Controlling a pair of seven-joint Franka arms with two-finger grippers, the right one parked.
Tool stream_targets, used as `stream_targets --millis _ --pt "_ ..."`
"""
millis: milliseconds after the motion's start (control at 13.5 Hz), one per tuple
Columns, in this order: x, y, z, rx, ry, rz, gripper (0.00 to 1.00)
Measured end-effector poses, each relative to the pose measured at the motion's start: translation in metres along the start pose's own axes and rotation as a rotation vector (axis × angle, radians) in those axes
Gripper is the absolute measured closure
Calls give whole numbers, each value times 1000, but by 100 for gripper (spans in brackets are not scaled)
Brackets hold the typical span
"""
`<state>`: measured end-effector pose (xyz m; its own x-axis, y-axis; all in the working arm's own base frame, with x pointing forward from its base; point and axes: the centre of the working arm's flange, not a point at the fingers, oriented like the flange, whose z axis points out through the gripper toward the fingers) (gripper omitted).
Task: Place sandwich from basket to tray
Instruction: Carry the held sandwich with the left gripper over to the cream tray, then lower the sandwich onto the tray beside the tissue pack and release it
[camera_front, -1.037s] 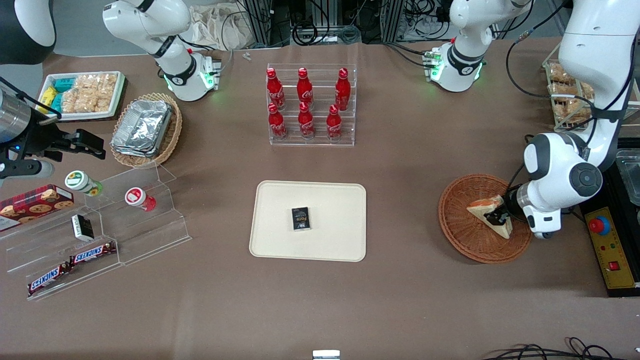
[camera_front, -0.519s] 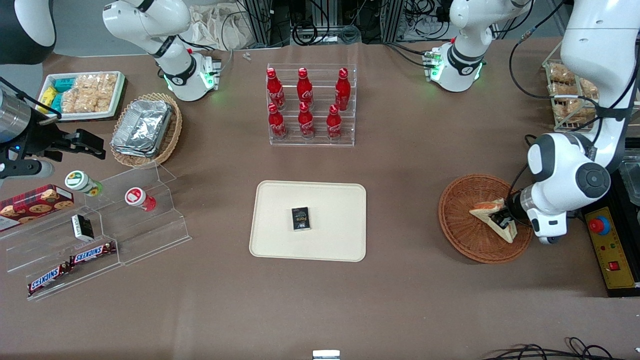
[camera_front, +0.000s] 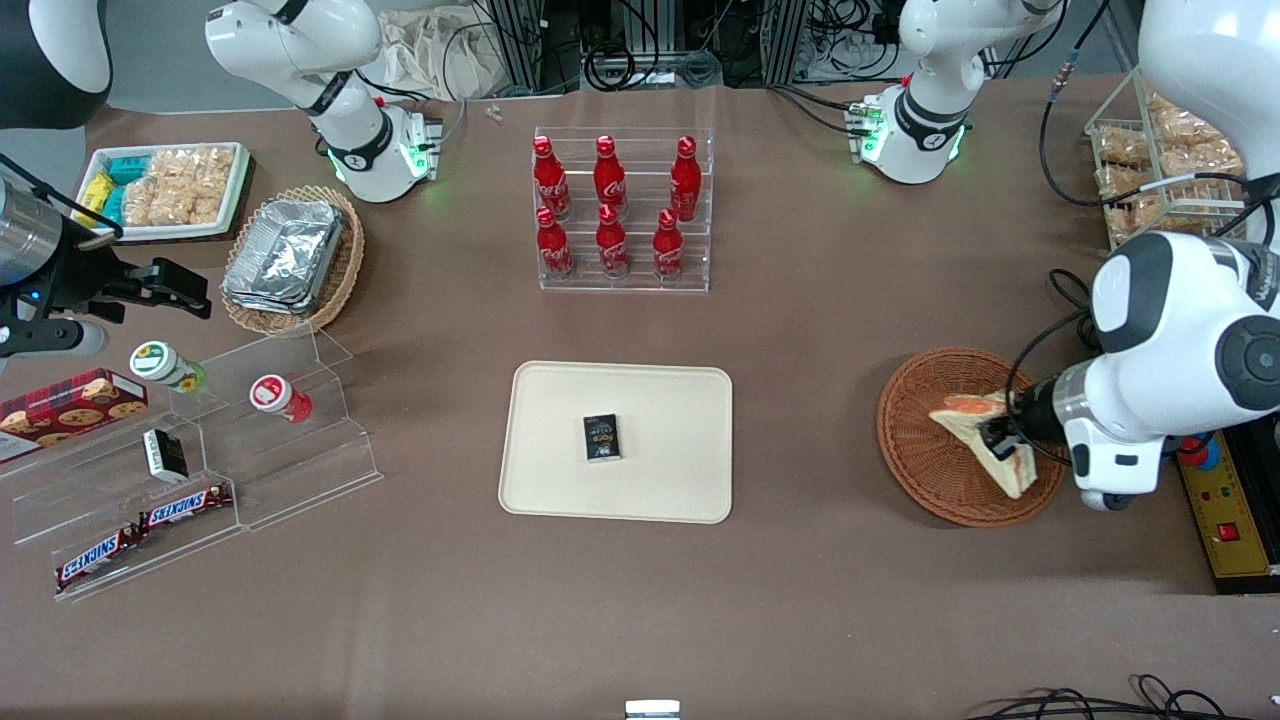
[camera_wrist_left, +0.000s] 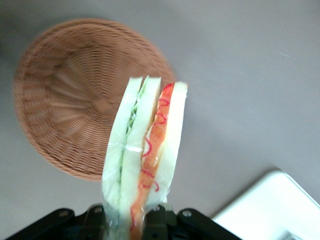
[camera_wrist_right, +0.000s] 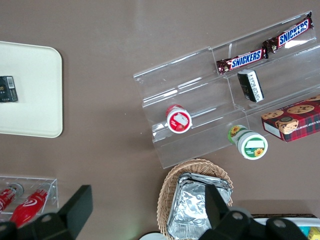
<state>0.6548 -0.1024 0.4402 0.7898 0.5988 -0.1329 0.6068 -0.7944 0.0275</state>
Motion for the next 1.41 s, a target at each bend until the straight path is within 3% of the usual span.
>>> stream_targets --millis 148,222,444,593,741,889,963,1185,1407 --pt "-42 50 0 -35 -29 105 80" --pt "-66 77 12 -31 -40 167 80" --pt "-146 164 79 49 2 373 80" --pt "-186 200 132 73 -24 448 80" --pt "-200 218 173 48 -46 476 80" --pt "-198 230 210 -20 -38 478 80" --pt "-195 232 225 -33 -36 477 80" --pt "-191 232 241 -25 -30 483 81" --pt "-195 234 242 -13 -4 505 54"
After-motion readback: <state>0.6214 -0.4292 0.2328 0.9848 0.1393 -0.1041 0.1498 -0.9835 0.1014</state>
